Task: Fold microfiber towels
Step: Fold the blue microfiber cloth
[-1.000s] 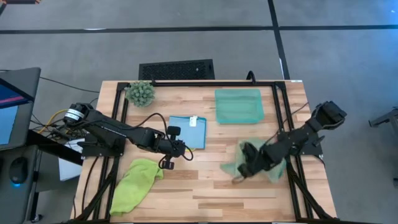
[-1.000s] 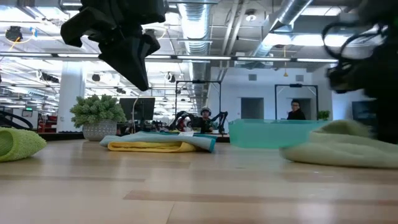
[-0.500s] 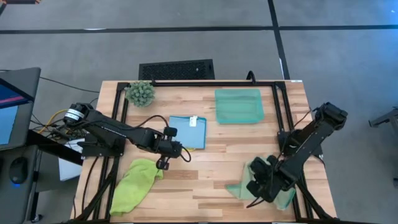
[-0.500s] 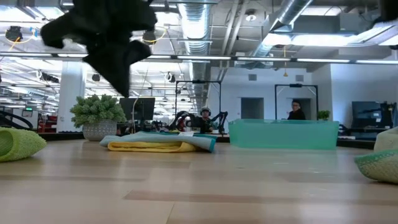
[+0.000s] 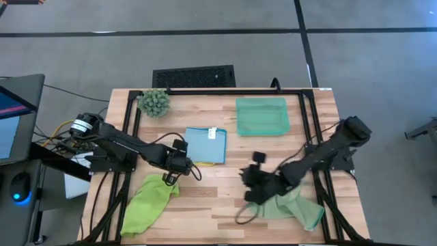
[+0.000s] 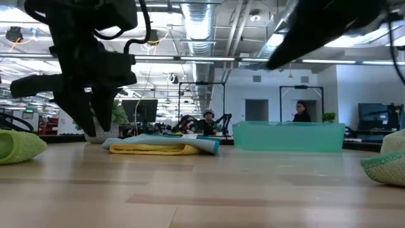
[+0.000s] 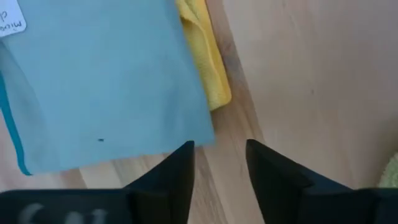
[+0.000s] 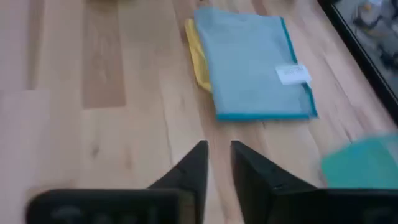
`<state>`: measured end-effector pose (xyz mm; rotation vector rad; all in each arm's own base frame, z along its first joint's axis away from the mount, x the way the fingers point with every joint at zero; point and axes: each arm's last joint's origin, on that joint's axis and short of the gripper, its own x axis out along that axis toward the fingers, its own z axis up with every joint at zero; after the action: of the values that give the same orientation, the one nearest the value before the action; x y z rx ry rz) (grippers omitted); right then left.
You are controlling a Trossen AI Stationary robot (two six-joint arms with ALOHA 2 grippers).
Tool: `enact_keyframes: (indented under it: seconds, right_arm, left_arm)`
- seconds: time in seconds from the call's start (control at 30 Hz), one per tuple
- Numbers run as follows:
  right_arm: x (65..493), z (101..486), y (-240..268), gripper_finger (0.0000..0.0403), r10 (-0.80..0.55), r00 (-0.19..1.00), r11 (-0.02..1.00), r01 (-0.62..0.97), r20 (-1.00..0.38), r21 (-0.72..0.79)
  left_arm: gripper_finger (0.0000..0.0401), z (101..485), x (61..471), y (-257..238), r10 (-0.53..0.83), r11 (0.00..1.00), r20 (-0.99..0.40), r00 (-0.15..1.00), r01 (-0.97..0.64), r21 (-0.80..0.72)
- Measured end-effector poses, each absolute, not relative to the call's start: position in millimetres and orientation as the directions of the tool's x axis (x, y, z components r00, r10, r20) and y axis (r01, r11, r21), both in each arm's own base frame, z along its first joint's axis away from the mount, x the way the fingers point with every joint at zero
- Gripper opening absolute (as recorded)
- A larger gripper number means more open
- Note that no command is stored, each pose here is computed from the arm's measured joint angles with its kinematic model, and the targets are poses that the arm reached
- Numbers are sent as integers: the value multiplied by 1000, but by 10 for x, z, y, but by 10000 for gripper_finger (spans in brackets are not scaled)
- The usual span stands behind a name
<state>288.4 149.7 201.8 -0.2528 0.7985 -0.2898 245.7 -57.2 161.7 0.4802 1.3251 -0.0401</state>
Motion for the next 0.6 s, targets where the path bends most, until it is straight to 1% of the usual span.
enact_keyframes:
  seconds: [0.1, 0.17, 0.3, 0.4, 0.6]
  right_arm:
    - [3168, 1808, 1384, 148, -326, 677, 931, 108, -660, -348]
    - [3302, 1663, 1301, 175, -337, 675, 921, 92, -657, -379]
    - [3489, 1446, 1218, 211, -345, 692, 901, 55, -633, -431]
    - [3572, 1349, 1210, 220, -328, 713, 901, 38, -620, -432]
    - [3616, 1259, 1188, 213, -300, 716, 907, 9, -631, -420]
  left_arm:
    - [151, 1553, 2460, -570, 241, 898, -923, 300, 292, 329]
    - [153, 1490, 2433, -560, 251, 889, -917, 311, 301, 345]
    - [150, 1393, 2394, -520, 302, 870, -892, 337, 286, 402]
    - [144, 1337, 2370, -466, 322, 868, -884, 339, 267, 419]
    - [121, 1306, 2369, -398, 250, 903, -910, 330, 259, 342]
